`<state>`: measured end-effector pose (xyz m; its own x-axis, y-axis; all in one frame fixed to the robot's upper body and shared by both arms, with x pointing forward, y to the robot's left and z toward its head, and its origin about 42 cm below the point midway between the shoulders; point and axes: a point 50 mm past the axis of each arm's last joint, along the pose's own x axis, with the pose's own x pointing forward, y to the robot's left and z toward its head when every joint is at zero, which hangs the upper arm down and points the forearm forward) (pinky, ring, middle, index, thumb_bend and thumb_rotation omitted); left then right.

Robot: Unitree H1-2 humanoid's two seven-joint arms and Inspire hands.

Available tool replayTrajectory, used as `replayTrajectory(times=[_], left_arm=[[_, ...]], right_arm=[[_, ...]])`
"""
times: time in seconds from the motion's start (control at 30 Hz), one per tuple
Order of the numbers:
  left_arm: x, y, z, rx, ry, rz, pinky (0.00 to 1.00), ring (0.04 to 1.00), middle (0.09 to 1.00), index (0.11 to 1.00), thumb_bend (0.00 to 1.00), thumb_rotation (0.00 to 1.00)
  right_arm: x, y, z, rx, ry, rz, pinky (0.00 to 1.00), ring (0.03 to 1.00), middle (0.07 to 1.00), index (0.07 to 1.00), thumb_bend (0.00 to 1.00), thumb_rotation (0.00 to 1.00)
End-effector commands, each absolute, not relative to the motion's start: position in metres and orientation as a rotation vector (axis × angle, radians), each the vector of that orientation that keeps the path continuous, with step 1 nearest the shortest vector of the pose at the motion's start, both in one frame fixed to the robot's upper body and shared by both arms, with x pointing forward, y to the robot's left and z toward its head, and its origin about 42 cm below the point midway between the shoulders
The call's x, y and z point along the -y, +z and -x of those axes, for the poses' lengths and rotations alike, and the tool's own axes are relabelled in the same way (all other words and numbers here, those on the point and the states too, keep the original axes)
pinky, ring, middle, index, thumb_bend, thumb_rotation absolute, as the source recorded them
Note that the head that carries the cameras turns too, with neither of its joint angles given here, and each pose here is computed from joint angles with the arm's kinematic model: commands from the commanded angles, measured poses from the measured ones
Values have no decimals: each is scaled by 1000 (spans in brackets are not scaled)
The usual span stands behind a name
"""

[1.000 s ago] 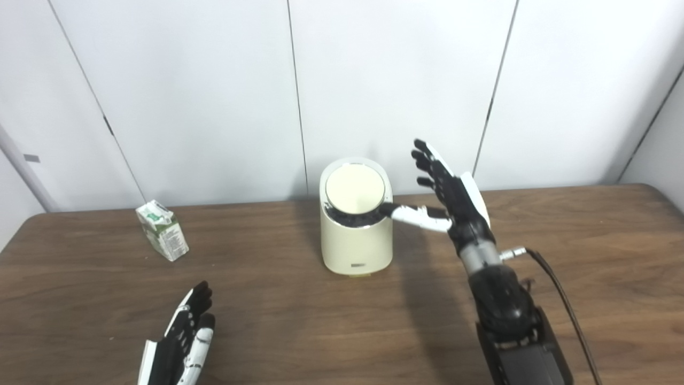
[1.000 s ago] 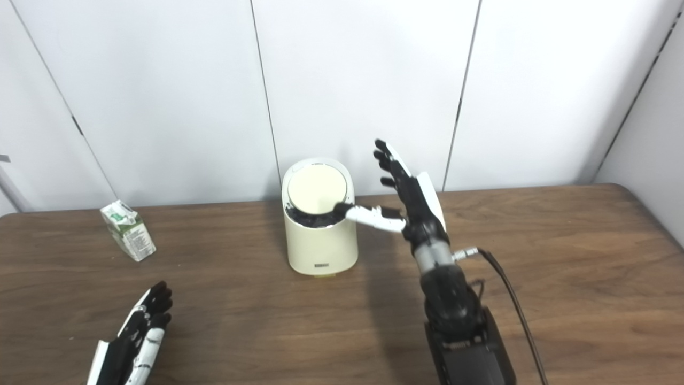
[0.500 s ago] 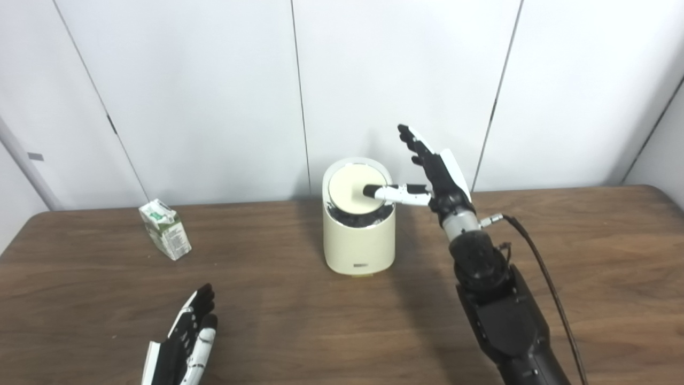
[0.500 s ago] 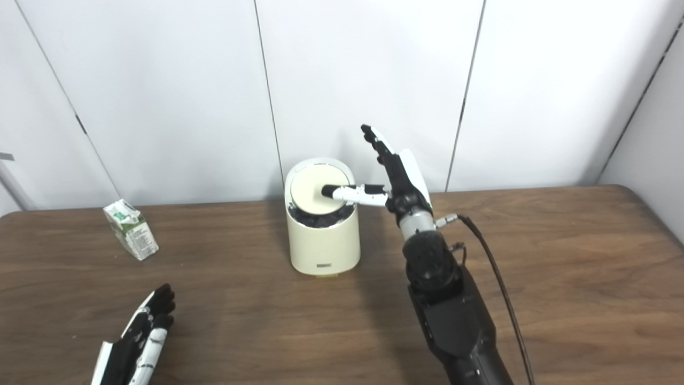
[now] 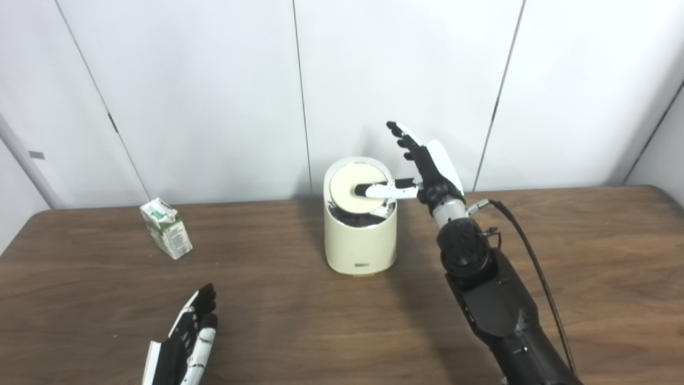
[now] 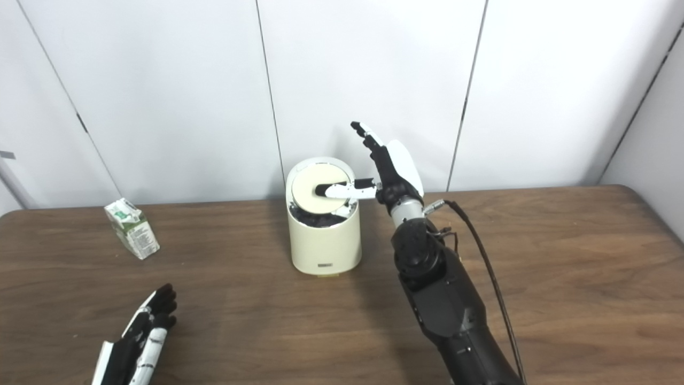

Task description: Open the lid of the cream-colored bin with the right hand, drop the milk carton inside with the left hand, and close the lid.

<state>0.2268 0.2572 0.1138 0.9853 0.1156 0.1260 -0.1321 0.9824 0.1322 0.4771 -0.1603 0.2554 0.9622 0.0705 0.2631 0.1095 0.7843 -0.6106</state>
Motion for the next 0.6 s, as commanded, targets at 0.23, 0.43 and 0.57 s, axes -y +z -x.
replayTrajectory(times=[0.23,0.43,0.57], left_arm=[[-255,118,-221,129,139,-134,874,906,908,918,533,791],[-255,118,-221,129,140,-124,876,907,911,920,544,783],[-256,119,-222,131,142,-138,883,908,910,921,552,784]], right_arm=[[160,288,-482,427,-31,771,841,902,913,906,959,318],[165,287,-478,434,-14,812,849,909,911,908,969,323],[167,286,-476,432,-1,812,848,910,909,909,967,309]])
